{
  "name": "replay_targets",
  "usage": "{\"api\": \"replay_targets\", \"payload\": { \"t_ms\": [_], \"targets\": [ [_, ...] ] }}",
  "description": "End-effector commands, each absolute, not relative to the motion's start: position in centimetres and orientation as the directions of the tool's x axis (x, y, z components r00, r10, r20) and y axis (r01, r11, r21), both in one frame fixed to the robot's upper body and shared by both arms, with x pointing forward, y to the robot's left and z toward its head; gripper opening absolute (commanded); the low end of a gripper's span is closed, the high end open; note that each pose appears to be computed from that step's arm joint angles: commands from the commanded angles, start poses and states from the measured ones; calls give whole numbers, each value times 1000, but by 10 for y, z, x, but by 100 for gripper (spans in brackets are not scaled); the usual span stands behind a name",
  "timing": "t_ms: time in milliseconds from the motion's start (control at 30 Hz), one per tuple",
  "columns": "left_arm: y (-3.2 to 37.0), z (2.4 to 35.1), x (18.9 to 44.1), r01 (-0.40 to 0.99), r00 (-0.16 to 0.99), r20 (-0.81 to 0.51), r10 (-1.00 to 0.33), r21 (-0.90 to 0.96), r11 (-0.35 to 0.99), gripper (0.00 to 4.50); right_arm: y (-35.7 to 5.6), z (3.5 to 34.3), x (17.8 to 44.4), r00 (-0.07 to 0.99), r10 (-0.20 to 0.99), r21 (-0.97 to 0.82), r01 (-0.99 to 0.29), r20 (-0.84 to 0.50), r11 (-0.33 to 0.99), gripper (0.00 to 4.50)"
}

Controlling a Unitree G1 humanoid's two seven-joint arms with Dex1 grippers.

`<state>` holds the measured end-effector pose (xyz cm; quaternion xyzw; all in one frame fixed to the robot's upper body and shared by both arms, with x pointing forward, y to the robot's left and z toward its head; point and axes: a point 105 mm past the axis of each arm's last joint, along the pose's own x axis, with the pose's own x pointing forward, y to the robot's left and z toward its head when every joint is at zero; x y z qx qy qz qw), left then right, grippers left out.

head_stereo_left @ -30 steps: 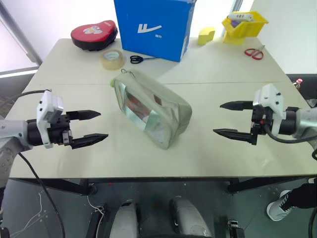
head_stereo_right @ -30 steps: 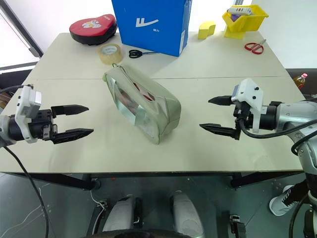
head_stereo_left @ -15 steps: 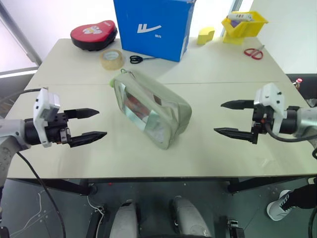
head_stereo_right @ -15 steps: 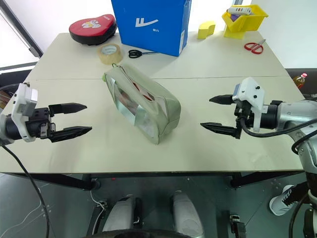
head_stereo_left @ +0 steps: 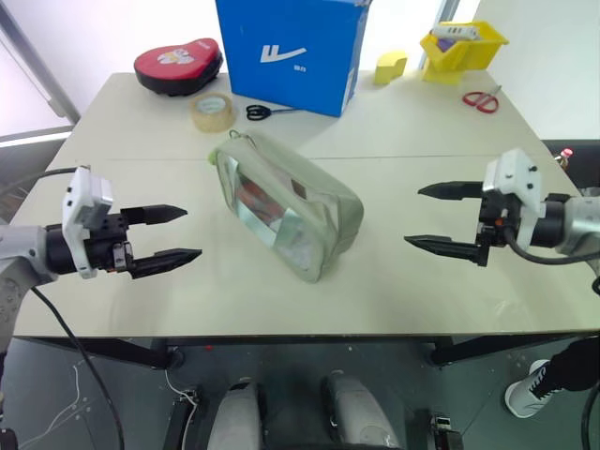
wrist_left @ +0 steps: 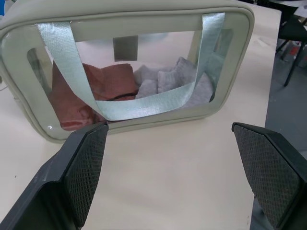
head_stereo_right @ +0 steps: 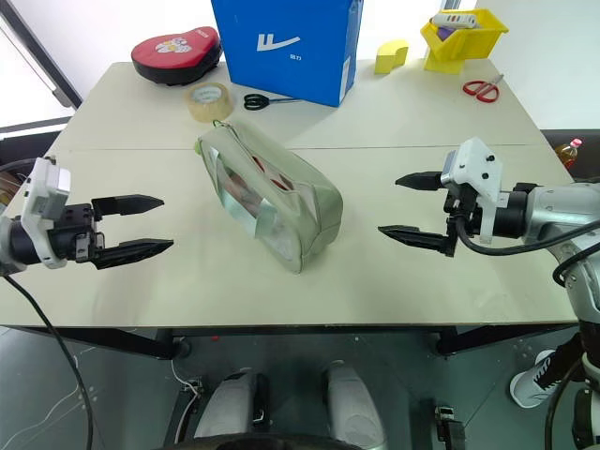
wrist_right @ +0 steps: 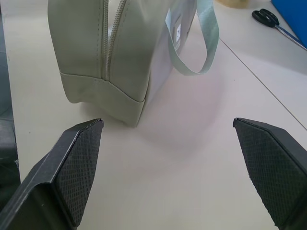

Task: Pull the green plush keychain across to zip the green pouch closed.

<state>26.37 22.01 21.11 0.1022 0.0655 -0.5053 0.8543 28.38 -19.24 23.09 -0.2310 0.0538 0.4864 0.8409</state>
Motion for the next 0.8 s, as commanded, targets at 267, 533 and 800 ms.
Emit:
{"api": "replay_targets", "payload": {
  "t_ms": [267, 533, 800],
  "targets": [
    [212, 226, 273, 889, 452, -175, -875, 161, 428, 440, -128, 305, 299, 452, 887, -313, -859, -92, 405, 450],
    [210, 231, 280, 898, 432, -172, -885, 175, 404, 440, -33, 303, 321, 378, 896, -129, -925, -233, 357, 450],
    [213, 230, 279, 894, 440, -175, -881, 178, 412, 440, 2, 293, 333, 370, 834, -40, -921, -410, 389, 450]
  ]
}}
